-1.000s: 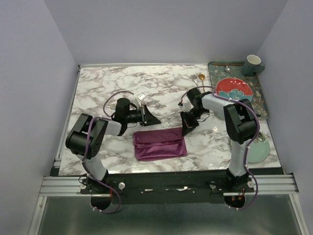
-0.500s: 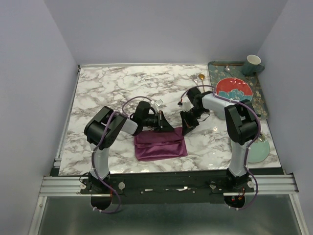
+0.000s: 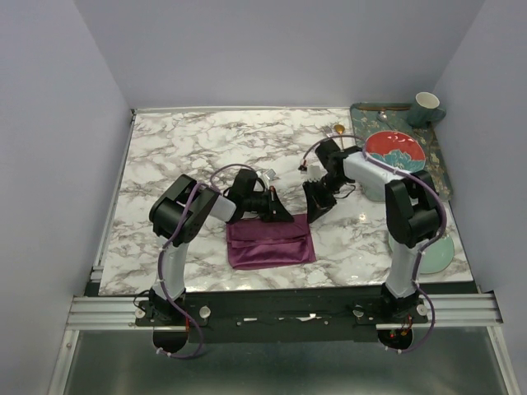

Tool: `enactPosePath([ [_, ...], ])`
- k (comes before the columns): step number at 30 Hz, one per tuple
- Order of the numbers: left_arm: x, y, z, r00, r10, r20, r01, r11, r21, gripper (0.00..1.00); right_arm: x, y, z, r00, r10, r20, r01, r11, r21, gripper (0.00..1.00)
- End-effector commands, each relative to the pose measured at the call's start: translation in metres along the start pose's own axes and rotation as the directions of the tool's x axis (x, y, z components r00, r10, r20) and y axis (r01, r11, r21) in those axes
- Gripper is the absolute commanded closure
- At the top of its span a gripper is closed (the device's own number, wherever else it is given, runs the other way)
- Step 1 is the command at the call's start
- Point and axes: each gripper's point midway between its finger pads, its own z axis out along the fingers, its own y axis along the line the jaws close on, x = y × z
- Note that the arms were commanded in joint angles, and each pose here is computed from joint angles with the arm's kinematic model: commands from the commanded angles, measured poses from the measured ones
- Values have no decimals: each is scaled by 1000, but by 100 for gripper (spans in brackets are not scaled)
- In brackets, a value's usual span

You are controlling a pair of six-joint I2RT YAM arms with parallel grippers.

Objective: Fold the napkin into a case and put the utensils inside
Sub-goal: Smooth out the 2/3-rectangle-folded napkin at the center of the board.

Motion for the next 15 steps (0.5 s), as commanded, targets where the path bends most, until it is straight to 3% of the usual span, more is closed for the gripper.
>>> enactPosePath([
  [1,12,40,3,999,-46,-9,44,989,-139,100,-19,27,-47,985,-128,116,129,992,-1,80],
  [5,12,41,2,999,-39,-11,37,989,-145,100,-33,45,-46,979,-114,167,131,987,-98,80],
  [9,12,41,2,999,-30,-13,28,988,-151,100,-35,44,-24,991,-17,131,39,985,-170,83],
  [15,11,41,3,999,-30,-16,27,989,-147,100,-29,10,9,994,51,94,-44,996,-79,88],
])
